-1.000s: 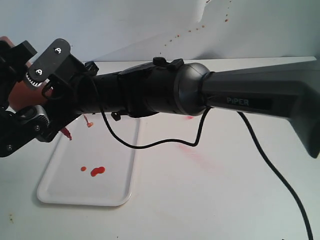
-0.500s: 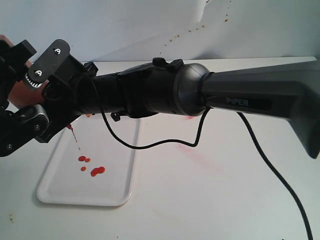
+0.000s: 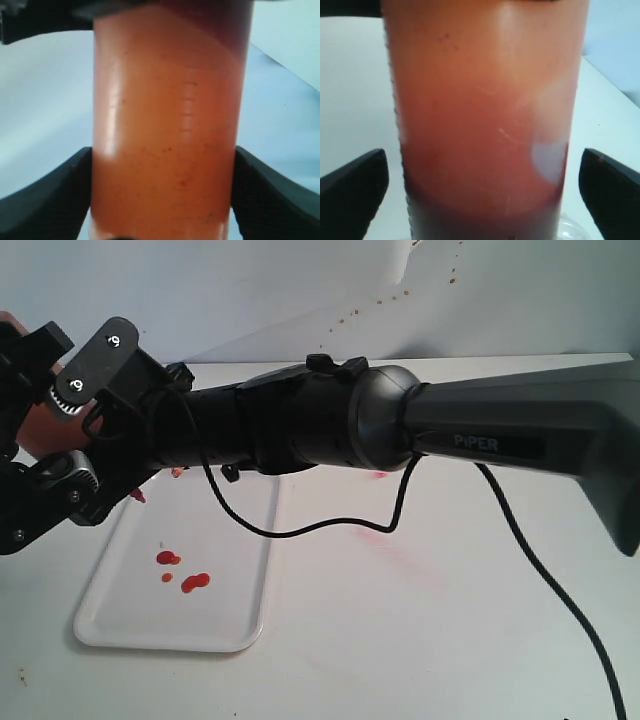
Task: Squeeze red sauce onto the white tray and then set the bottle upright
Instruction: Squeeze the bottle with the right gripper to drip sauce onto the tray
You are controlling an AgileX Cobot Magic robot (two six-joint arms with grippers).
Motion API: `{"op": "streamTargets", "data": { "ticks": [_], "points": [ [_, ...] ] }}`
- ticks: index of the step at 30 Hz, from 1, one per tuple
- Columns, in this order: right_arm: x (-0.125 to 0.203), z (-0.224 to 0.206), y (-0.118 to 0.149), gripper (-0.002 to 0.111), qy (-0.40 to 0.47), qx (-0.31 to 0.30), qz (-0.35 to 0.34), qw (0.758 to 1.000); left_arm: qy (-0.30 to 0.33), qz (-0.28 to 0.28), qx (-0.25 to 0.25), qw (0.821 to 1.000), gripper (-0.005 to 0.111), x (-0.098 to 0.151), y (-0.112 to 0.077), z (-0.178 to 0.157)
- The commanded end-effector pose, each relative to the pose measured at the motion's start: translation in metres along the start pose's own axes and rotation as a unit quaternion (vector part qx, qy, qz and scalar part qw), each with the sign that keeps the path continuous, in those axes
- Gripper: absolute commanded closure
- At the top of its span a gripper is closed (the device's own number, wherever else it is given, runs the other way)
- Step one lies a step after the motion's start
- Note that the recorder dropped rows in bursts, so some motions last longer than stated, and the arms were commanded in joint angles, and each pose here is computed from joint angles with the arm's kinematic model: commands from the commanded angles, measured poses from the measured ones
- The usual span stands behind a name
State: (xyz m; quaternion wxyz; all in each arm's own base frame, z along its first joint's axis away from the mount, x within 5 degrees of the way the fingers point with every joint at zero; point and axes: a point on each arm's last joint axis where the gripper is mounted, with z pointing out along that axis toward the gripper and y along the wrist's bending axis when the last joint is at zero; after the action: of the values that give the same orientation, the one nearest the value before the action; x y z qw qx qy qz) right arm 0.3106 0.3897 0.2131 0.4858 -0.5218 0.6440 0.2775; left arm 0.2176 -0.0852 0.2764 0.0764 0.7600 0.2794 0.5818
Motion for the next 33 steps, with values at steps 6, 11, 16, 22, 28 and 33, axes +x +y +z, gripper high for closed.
{"op": "streamTargets", "data": {
  "ticks": [6, 11, 16, 22, 28, 33],
  "points": [
    [-0.019, -0.012, 0.0, 0.003, -0.016, -0.006, -0.012, 1.0, 0.014, 0.001, -0.007, 1.0, 0.107, 0.005, 0.002, -0.002],
    [-0.021, -0.015, 0.001, 0.003, -0.002, -0.012, -0.021, 1.0, 0.015, -0.002, -0.006, 1.0, 0.107, 0.006, 0.002, -0.002],
    [-0.02, -0.017, 0.003, 0.003, 0.015, -0.027, -0.021, 0.999, 0.014, -0.005, -0.005, 1.0, 0.107, 0.006, 0.002, -0.003],
    [-0.02, -0.017, 0.004, 0.005, 0.015, -0.028, -0.007, 0.999, 0.014, -0.005, -0.005, 1.0, 0.107, 0.006, 0.002, -0.003],
    [-0.019, -0.017, 0.0, 0.061, 0.019, -0.007, -0.008, 1.0, 0.014, -0.005, -0.005, 1.0, 0.107, 0.006, 0.002, -0.003],
    [-0.022, -0.019, 0.001, 0.105, 0.015, -0.016, -0.015, 1.0, 0.013, -0.007, -0.003, 1.0, 0.107, 0.006, 0.001, -0.002]
  ]
}}
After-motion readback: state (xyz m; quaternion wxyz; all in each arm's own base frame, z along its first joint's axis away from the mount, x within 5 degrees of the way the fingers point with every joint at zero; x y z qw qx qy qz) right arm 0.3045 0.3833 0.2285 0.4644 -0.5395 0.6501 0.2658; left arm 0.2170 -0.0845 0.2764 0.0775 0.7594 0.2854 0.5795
